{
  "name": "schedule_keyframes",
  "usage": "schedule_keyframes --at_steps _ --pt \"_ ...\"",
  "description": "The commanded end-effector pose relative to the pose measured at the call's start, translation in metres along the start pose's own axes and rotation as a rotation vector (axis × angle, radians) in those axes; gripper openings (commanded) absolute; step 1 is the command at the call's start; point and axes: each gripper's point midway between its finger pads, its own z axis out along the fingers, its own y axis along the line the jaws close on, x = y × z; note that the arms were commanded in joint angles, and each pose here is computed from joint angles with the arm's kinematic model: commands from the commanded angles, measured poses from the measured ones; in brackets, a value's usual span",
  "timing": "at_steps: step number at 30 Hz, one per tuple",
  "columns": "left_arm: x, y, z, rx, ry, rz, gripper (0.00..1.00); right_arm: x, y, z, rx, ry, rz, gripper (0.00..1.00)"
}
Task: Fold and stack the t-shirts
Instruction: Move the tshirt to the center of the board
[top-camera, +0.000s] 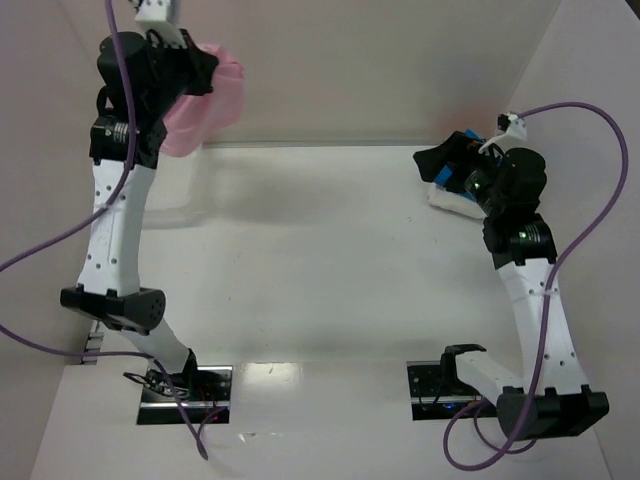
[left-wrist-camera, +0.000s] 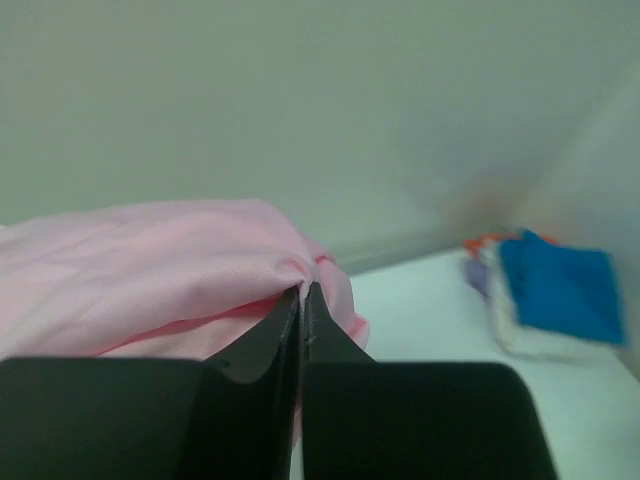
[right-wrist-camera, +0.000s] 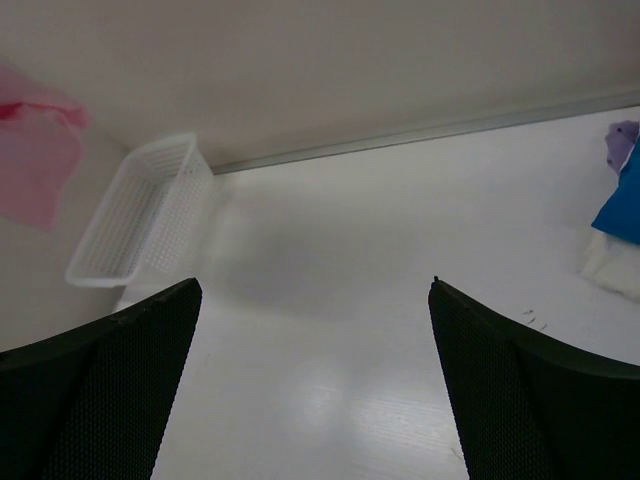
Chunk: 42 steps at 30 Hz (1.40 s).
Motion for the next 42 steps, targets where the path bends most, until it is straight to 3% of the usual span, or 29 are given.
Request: schedule_keyframes --at_steps 1,4,7,18,19,23,28,34,35,36,37,38,39,40,42 --pt "0.021 -0.076 -0.023 0.205 0.101 -0.023 0.00 0.008 0.004 -0.015 -0.017 0.008 -0.012 1.00" --pt "0.048 -0.124 -0.036 0.357 0.181 -0.049 0.00 0.016 0.003 -0.016 -0.020 0.021 -0.007 1.00" --pt "0.069 -0.139 -0.047 0.412 0.239 -0.056 0.00 0.023 0.000 -0.018 -0.013 0.036 -0.003 1.00" --pt "0.211 -0.103 -0.058 0.288 0.520 -0.056 0.02 0.065 -0.023 -0.006 0.018 0.120 0.021 1.00" --pt "0.245 -0.101 -0.060 0.290 0.598 -0.068 0.03 0.067 -0.024 -0.005 0.019 0.121 0.022 1.00" --pt "0.296 -0.097 -0.068 0.293 0.720 -0.089 0.00 0.073 -0.027 -0.003 0.026 0.137 0.026 1.00" --pt "0.300 -0.094 -0.063 0.273 0.710 -0.092 0.00 0.082 -0.027 0.001 0.006 0.157 0.051 1.00" --pt "0.335 -0.147 -0.080 0.463 0.810 -0.119 0.02 0.095 -0.031 -0.001 0.006 0.197 0.040 1.00" --pt "0.341 -0.156 -0.085 0.482 0.828 -0.112 0.05 0.096 -0.031 -0.001 0.008 0.201 0.038 1.00" --pt "0.348 -0.165 -0.090 0.507 0.847 -0.100 0.22 0.100 -0.033 -0.002 0.014 0.215 0.036 1.00" --pt "0.356 -0.174 -0.097 0.524 0.869 -0.077 0.60 0.105 -0.035 -0.003 0.021 0.230 0.041 1.00" --pt "0.365 -0.171 -0.098 0.484 0.884 -0.062 0.77 0.104 -0.035 -0.005 0.019 0.225 0.040 1.00" --pt "0.366 -0.173 -0.102 0.488 0.887 -0.057 0.87 0.108 -0.036 -0.005 0.022 0.233 0.042 1.00" --pt "0.370 -0.158 -0.100 0.393 0.879 -0.041 1.00 0.109 -0.035 -0.005 0.011 0.238 0.034 1.00" --pt "0.360 -0.149 -0.101 0.332 0.844 -0.042 1.00 0.114 -0.032 -0.006 -0.011 0.257 0.040 1.00"
